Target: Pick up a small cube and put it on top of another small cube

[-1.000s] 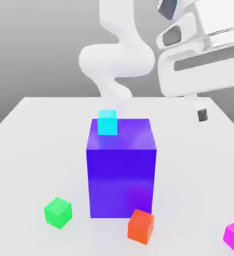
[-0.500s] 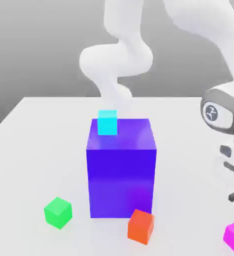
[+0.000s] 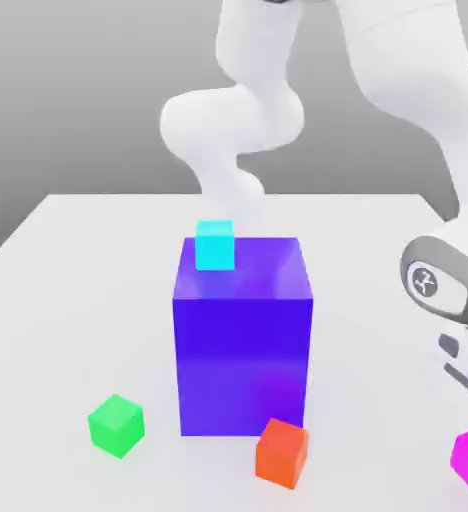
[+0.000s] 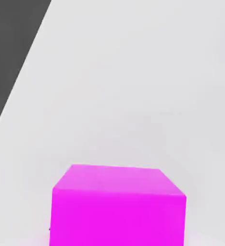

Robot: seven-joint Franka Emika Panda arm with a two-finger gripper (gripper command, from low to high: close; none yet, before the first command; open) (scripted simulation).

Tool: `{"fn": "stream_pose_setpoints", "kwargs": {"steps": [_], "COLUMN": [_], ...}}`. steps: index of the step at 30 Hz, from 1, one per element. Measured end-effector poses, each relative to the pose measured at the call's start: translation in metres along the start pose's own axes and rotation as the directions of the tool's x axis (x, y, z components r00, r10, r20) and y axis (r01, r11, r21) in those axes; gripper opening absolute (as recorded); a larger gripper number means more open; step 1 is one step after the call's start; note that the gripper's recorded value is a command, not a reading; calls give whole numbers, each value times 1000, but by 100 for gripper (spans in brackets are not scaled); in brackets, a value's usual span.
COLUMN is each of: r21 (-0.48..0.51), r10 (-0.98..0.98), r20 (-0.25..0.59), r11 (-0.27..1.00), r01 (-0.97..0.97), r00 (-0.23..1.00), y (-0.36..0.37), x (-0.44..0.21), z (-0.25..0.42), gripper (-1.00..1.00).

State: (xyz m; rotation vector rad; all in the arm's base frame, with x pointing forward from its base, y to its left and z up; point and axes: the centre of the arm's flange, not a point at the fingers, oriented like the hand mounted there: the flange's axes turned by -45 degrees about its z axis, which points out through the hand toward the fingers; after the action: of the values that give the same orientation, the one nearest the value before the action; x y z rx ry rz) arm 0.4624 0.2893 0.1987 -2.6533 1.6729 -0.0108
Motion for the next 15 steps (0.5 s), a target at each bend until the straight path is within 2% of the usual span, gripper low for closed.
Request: {"fn": "stream_pose_setpoints", "kwargs": {"steps": [8, 15], "r21": [39, 30], "r10": [-316, -545], "r20": [-57, -111], "r11": [947, 834], "r01": [318, 551], "r00": [947, 831], "y": [8, 41], "x": [61, 128], "z": [-118, -197], "gripper": [-100, -100]}}
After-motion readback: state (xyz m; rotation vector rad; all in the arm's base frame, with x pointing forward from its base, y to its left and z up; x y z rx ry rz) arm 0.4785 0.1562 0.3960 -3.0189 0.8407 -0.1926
